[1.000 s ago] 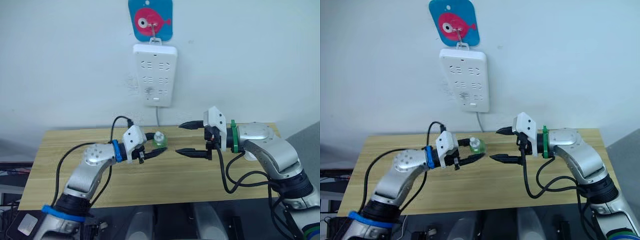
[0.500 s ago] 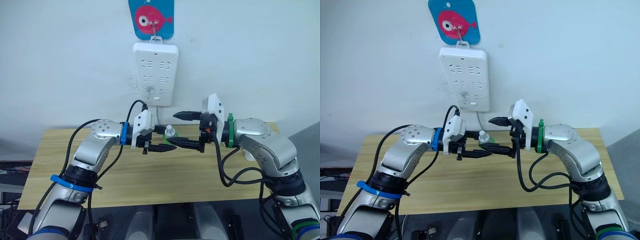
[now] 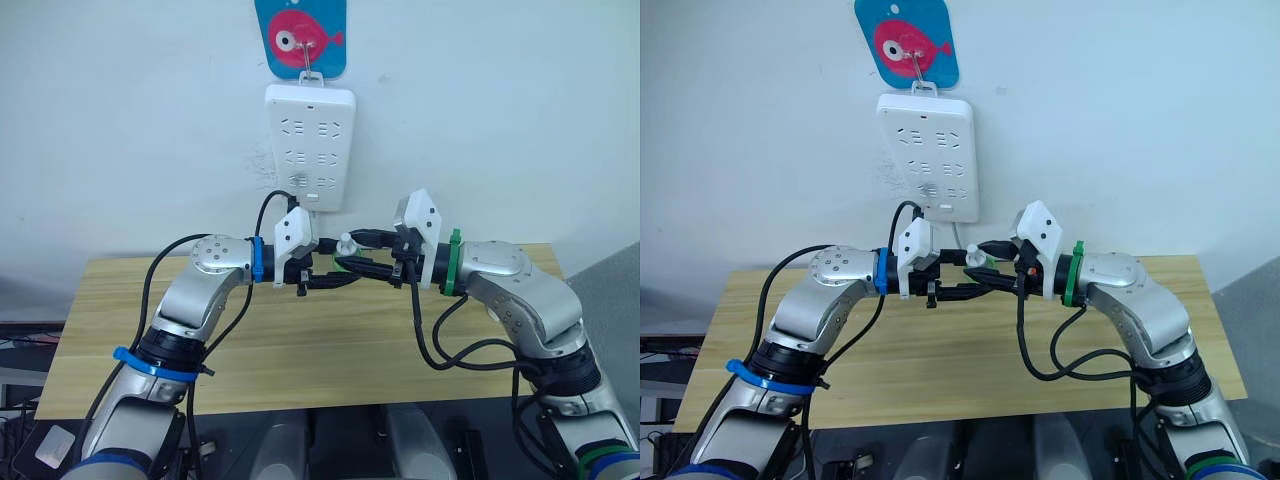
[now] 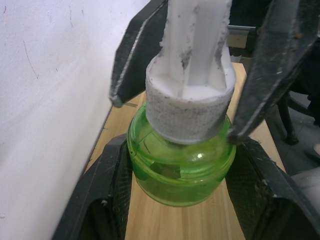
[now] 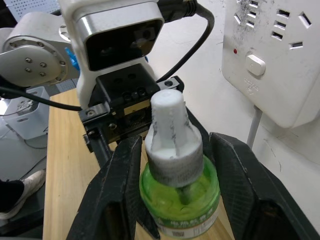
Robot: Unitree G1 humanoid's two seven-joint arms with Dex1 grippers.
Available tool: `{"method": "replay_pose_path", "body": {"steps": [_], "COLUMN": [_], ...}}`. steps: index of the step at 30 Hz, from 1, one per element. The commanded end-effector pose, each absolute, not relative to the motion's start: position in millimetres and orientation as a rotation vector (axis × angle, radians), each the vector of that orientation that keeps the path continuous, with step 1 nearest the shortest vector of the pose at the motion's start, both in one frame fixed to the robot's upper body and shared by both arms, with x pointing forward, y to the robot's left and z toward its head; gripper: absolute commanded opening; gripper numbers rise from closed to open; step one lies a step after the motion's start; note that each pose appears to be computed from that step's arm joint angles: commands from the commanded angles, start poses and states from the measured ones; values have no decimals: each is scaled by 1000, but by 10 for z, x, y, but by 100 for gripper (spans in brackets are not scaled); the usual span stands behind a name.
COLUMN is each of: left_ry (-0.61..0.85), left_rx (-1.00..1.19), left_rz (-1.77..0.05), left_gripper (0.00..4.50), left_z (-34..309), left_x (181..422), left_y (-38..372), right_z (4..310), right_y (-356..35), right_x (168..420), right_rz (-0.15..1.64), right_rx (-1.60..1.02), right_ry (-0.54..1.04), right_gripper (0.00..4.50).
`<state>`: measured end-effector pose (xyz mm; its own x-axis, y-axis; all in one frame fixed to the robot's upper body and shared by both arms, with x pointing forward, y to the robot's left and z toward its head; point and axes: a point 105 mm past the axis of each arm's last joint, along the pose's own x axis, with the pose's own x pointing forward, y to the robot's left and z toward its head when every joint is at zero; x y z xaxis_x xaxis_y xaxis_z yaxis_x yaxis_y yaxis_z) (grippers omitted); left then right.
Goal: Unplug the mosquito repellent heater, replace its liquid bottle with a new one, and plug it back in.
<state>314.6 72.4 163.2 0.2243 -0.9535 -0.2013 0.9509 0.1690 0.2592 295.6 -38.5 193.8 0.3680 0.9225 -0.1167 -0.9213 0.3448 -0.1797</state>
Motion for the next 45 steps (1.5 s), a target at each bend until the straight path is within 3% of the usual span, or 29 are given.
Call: {"method": "replay_pose_path", "body": {"steps": [1, 2, 7, 12, 18, 23, 29, 39, 45], "left_ry": [-59, -59, -53, -57, -99, -98, -84, -59, -54], "left_rx": [362, 361, 359, 376, 405, 433, 441, 418, 410], "left_rz": [-1344, -1343, -1342, -1362, -1485, -1590, -1615, -1486, -1389], "left_gripper": [224, 224, 224, 224, 224, 224, 224, 224, 224], "left_z": [1742, 1743, 1726, 1676, 1594, 1529, 1485, 1464, 1447], "left_x": [3107, 3103, 3076, 2996, 2709, 2517, 2441, 2663, 2832], "left_y": [726, 728, 744, 714, 646, 624, 628, 768, 854], "right_z": [2010, 2017, 2041, 2039, 1992, 1933, 1988, 1957, 1894], "right_y": [-345, -341, -324, -305, -204, -122, -90, -482, -589], "right_x": [2917, 2922, 2884, 2803, 2482, 2549, 2705, 2762, 2724], "right_rz": [1189, 1185, 1213, 1282, 1698, 1918, 1960, 1691, 1446], "right_rx": [-240, -232, -215, -199, -191, -266, -335, -314, -321], "right_ry": [-68, -72, -82, -86, -65, -82, -122, -73, -61], "right_gripper": [221, 221, 109, 109, 109, 109, 109, 439, 439]}}
